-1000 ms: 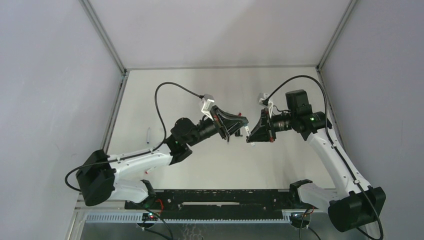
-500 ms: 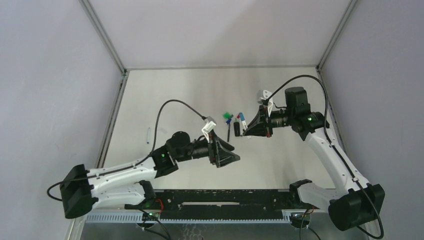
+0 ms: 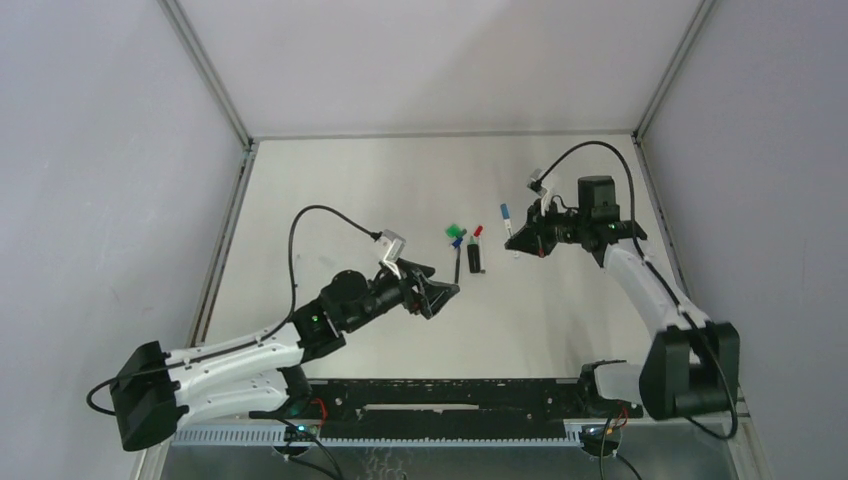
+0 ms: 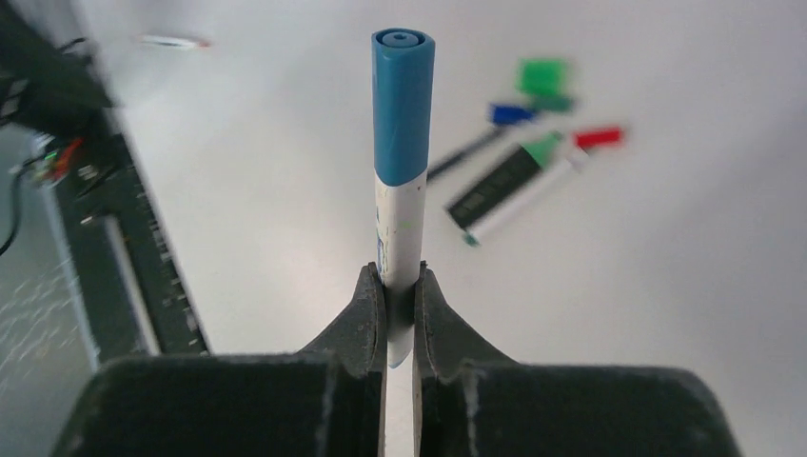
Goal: Insert the pens into the pen caps
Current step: Place the pen at the center of the board.
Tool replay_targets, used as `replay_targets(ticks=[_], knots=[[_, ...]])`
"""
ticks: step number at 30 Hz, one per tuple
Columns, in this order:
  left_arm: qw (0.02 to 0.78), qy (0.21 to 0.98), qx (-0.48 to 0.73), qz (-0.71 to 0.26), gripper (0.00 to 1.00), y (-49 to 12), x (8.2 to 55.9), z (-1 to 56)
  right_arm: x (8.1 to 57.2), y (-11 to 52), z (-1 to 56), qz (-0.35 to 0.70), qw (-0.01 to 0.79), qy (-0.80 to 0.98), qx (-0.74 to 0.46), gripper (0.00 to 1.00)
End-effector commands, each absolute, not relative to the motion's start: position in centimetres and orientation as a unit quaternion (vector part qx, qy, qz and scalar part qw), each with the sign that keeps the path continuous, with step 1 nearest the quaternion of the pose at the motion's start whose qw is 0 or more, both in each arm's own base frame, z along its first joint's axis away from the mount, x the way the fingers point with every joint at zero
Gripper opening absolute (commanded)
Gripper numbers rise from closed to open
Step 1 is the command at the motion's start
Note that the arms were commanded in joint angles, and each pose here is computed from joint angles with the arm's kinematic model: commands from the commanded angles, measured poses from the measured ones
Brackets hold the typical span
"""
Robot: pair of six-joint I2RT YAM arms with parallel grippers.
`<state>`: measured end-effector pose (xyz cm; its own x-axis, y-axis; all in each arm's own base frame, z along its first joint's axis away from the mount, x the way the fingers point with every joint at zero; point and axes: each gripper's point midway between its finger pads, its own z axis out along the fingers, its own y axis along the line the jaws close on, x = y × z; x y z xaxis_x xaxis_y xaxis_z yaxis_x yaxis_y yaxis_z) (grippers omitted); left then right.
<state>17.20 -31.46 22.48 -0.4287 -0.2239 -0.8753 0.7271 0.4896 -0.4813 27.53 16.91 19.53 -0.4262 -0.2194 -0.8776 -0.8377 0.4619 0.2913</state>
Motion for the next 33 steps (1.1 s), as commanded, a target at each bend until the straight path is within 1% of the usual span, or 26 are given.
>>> replay_targets(ticks=[1,8,12,15,21,25,29,33], knots=[[0.537,0.728,0.139,-0.404,0.84,-30.1,21.0,21.4,33.5,12.4,14.3,0.269,0.375,0.857,-0.228,0.08],[0.519,0.767,0.109,-0.362,0.84,-28.9,22.6,18.5,36.1,8.2,7.4,0.205,0.278,0.929,-0.132,0.13],[0.512,0.783,0.096,-0.341,0.84,-28.0,23.2,17.2,36.2,7.1,4.4,0.195,0.221,0.951,-0.099,0.16],[0.506,0.797,0.088,-0.319,0.84,-27.3,23.6,16.0,36.0,6.9,3.2,0.19,0.197,0.958,-0.091,0.21],[0.499,0.809,0.083,-0.299,0.84,-26.6,24.1,15.0,36.2,5.4,2.4,0.174,0.188,0.964,-0.074,0.35],[0.499,0.811,0.081,-0.294,0.84,-26.5,24.3,15.1,36.2,5.5,2.7,0.181,0.186,0.963,-0.074,0.42],[0.498,0.811,0.083,-0.295,0.83,-26.5,24.4,15.3,36.5,5.9,5.2,0.197,0.217,0.951,-0.095,0.46],[0.5,0.811,0.079,-0.293,0.82,-26.3,24.5,15.6,36.1,7.1,9.3,0.225,0.262,0.927,-0.145,0.48]])
